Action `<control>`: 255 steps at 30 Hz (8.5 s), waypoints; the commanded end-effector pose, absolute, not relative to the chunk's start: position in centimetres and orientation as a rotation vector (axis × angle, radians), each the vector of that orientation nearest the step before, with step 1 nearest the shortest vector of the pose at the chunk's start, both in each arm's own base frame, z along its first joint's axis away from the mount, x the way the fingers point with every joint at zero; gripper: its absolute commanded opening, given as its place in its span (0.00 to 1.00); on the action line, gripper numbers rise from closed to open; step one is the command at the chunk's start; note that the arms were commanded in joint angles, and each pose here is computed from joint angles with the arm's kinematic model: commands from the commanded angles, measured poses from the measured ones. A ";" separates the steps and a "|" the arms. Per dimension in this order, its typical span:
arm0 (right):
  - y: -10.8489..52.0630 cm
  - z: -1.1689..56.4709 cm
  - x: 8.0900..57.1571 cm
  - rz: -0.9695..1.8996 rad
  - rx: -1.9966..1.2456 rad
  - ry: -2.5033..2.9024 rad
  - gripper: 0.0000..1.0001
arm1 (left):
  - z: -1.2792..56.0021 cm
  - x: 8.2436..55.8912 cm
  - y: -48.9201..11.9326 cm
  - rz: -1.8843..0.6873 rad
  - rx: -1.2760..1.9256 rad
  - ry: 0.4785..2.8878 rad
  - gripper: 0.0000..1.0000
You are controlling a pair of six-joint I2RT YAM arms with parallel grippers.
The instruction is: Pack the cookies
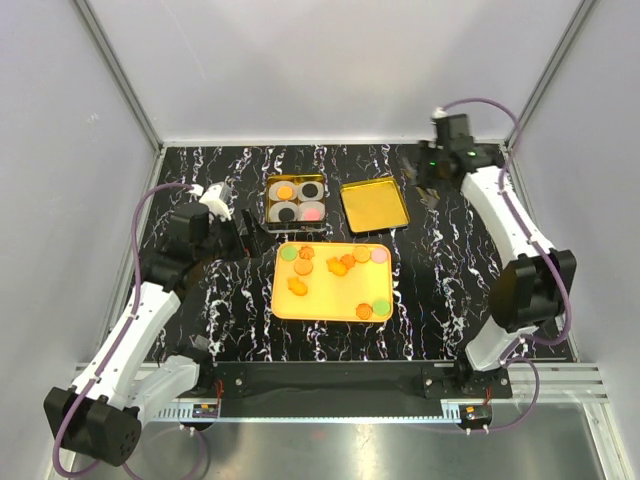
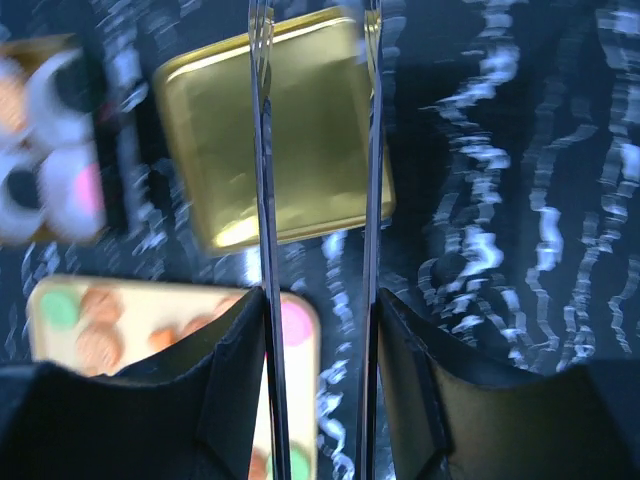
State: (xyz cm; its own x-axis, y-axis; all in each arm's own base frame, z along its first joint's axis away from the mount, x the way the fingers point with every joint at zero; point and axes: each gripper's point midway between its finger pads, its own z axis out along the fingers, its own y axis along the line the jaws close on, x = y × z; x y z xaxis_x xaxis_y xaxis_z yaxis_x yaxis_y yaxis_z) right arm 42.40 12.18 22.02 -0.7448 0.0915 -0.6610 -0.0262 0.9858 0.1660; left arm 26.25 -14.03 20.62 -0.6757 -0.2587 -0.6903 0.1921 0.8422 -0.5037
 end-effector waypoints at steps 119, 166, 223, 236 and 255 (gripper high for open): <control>11.3 14.9 48.1 0.719 0.238 2.441 0.00 | 17.4 47.4 -33.4 -1.130 0.000 2.411 0.99; 26.5 19.6 38.4 0.103 -0.662 1.942 0.76 | 19.4 41.9 -28.1 -1.297 -0.141 2.497 0.00; 32.2 22.2 37.7 0.037 -0.827 1.876 0.00 | 34.1 51.2 -17.4 -1.122 -0.299 2.026 0.99; 35.6 29.0 42.2 1.447 -0.406 2.000 0.00 | 27.6 47.3 -9.4 -0.614 -0.486 2.064 0.98; 38.7 20.5 46.2 2.077 -0.217 2.038 0.00 | 16.5 46.6 -10.4 -0.583 -0.454 2.293 0.99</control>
State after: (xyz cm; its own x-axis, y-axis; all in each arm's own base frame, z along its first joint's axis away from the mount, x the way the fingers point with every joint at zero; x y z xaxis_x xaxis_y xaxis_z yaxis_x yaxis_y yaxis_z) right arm 46.36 38.83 14.87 -0.9856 0.0901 -0.1432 -0.1322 0.1180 0.9842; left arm 45.33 -10.42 16.91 -0.6918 -0.4989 -0.5221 -0.1812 0.8198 -0.5433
